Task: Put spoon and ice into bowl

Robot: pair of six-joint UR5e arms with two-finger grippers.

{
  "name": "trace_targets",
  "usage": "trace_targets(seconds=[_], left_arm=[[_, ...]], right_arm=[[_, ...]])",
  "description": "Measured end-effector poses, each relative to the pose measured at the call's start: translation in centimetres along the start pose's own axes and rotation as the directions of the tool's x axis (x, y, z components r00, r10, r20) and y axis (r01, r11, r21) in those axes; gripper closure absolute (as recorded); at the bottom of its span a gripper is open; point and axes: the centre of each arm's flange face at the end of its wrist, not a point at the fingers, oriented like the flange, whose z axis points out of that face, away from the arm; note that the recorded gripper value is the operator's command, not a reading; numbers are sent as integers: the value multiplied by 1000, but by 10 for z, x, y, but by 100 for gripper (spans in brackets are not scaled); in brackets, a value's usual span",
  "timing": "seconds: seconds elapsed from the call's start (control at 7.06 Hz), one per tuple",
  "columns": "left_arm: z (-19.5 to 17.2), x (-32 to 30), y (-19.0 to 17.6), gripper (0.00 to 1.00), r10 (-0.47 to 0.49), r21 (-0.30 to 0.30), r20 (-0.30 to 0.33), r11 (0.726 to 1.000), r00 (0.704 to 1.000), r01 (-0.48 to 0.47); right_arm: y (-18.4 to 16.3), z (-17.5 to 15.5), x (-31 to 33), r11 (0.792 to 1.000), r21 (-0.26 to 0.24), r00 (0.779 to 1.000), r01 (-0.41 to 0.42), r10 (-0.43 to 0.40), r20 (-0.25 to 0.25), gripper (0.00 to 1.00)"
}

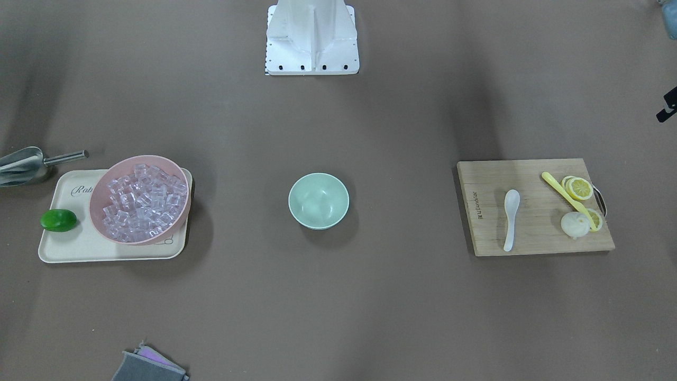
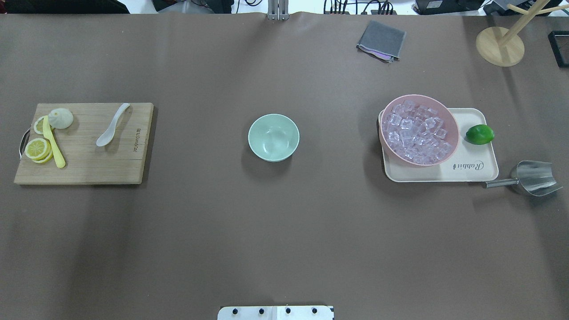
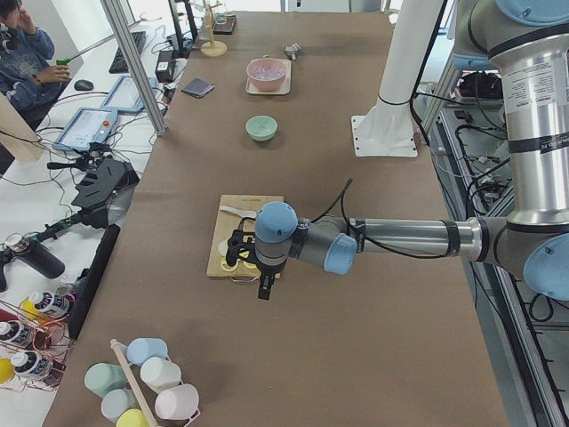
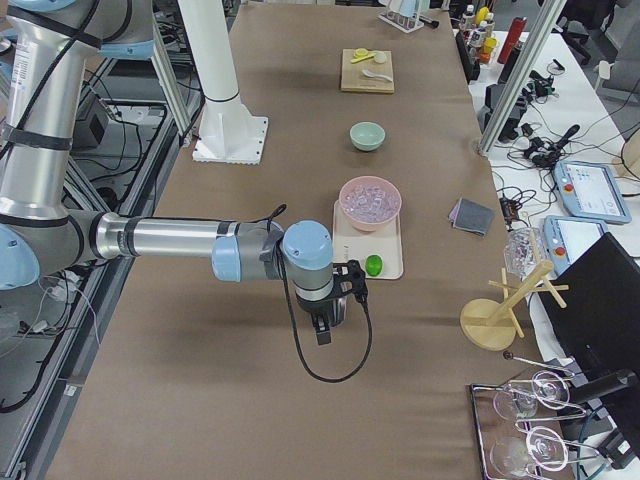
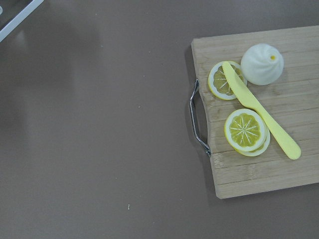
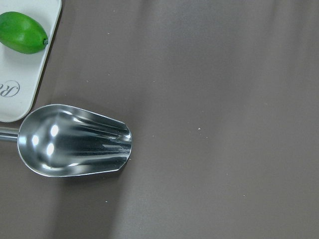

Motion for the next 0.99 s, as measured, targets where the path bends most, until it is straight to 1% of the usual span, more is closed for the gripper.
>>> trace_targets(seconds=[0.57, 0.99], left_arm=[[2, -1, 1, 2, 0, -1, 0, 1000, 1000, 0], [-1, 3, -1, 3, 18, 17, -1, 1000, 1000, -18]], right_arm=[[-1, 0, 0, 1000, 0, 1000, 1, -1, -3, 0], [1, -1, 0, 999, 25, 1000, 26, -26, -15, 0]])
